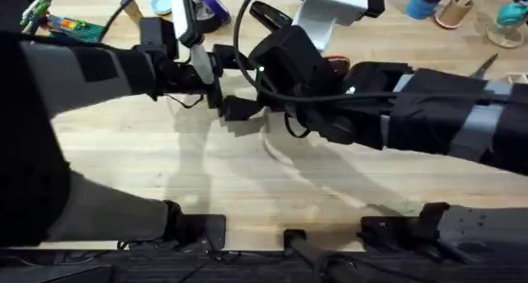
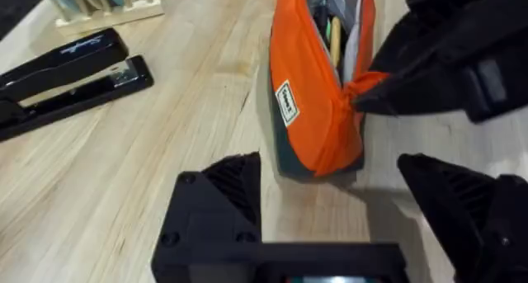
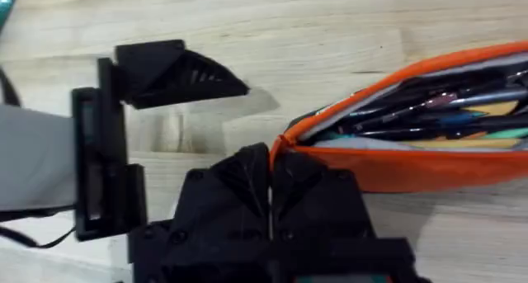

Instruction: Unzip the bag, pick up the pens from the table one at a time and place them inside, then zip the bag closed.

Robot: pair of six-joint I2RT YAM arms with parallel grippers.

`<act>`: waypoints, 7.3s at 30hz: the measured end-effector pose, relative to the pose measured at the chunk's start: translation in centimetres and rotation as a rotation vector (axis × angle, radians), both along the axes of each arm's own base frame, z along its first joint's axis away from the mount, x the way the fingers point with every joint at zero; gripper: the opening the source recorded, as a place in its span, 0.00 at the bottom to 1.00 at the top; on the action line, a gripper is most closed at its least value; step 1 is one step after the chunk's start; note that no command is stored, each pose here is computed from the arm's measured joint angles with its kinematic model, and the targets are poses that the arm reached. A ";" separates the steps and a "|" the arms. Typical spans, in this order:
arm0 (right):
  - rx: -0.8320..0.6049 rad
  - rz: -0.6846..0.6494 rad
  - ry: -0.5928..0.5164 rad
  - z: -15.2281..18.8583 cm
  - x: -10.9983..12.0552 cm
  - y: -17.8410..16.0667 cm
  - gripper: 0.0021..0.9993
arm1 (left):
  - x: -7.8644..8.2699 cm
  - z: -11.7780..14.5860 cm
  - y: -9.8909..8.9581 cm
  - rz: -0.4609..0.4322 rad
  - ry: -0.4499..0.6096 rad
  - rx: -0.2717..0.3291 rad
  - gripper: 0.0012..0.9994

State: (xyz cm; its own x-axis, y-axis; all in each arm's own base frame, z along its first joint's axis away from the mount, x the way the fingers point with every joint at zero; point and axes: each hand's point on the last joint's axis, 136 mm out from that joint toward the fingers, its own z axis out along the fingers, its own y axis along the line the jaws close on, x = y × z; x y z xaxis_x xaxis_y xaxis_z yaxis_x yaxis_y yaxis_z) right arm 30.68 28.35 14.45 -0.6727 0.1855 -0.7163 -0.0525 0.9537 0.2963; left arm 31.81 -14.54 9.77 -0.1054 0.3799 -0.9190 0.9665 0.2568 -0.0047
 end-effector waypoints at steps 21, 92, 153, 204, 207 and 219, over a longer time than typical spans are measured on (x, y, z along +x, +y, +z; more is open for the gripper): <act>0.001 0.000 -0.001 0.0 0.0 0.0 0.03 | 0.1 -0.4 -4.3 -0.058 0.024 -0.015 1.00; -0.102 -0.330 0.111 -0.7 5.1 -14.7 0.03 | 0.8 -1.1 -4.0 -0.017 0.022 0.035 0.04; -0.007 -0.613 0.117 -3.2 5.2 -25.0 0.83 | 0.4 -1.1 -4.5 -0.035 0.027 0.030 0.04; -0.212 -0.065 -0.020 5.5 -2.2 -22.6 1.00 | -7.9 8.0 3.2 0.440 0.258 0.214 1.00; -0.220 -0.014 -0.013 5.6 -3.6 -22.5 1.00 | -10.0 8.9 3.8 0.476 0.288 0.233 1.00; -0.286 0.083 0.128 5.2 -11.1 -24.0 1.00 | -17.6 12.5 5.0 0.527 0.406 0.303 1.00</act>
State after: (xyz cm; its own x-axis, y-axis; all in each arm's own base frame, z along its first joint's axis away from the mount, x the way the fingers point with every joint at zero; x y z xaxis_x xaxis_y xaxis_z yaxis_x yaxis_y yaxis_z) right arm 19.56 4.31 19.64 -0.7649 -0.0703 -0.6403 -0.1135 0.9932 0.0265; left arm 14.22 -9.50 22.25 -0.6544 0.4164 -0.6312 0.6514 0.7343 -0.1911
